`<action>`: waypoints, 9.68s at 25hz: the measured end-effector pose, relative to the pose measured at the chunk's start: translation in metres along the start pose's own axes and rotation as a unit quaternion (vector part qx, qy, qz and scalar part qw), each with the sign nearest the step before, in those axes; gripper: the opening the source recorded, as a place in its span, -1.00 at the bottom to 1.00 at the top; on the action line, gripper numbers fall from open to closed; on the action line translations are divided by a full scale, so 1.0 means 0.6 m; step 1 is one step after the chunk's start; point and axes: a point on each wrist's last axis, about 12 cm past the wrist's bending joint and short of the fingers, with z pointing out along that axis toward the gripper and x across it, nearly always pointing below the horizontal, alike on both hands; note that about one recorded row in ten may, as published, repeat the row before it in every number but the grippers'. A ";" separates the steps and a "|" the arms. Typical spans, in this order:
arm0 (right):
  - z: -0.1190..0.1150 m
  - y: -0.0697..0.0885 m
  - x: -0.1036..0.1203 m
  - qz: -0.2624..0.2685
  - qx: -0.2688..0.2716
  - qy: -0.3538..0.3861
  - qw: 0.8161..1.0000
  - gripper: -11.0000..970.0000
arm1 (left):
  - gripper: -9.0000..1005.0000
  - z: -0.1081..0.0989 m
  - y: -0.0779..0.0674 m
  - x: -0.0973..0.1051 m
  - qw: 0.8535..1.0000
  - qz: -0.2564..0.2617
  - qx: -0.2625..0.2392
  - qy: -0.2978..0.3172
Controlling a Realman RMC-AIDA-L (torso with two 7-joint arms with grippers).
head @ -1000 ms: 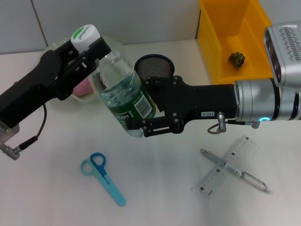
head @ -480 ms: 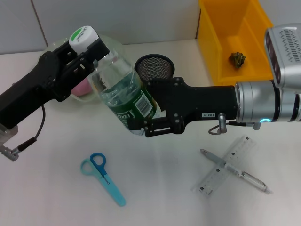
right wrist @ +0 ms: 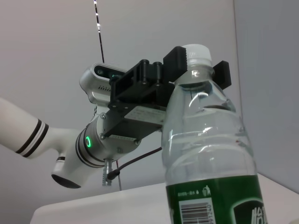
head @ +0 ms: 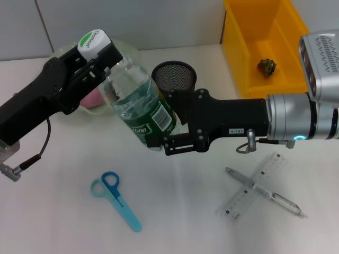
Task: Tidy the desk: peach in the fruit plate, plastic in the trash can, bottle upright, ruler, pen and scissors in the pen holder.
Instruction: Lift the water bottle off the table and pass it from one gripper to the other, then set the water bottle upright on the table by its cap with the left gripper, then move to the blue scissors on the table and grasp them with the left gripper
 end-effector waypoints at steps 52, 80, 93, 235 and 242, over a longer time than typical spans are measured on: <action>-0.043 0.024 0.053 0.041 0.036 0.018 0.998 0.70 | -0.11 -0.002 0.010 -0.003 0.999 0.024 -0.023 0.004; -0.121 0.025 0.072 0.073 0.133 -0.021 0.988 0.70 | -0.11 -0.061 0.046 0.045 0.956 0.189 -0.218 0.049; -0.125 0.024 0.072 0.077 0.140 -0.026 0.987 0.70 | -0.11 -0.073 0.045 0.068 0.938 0.220 -0.263 0.057; -0.276 0.025 0.013 0.130 0.106 0.162 0.972 0.69 | 0.54 0.105 0.028 -0.047 0.755 -0.158 -0.200 0.604; -0.285 0.031 0.031 0.167 0.134 0.134 0.968 0.69 | 0.52 0.097 0.030 -0.053 0.765 0.005 -0.078 0.640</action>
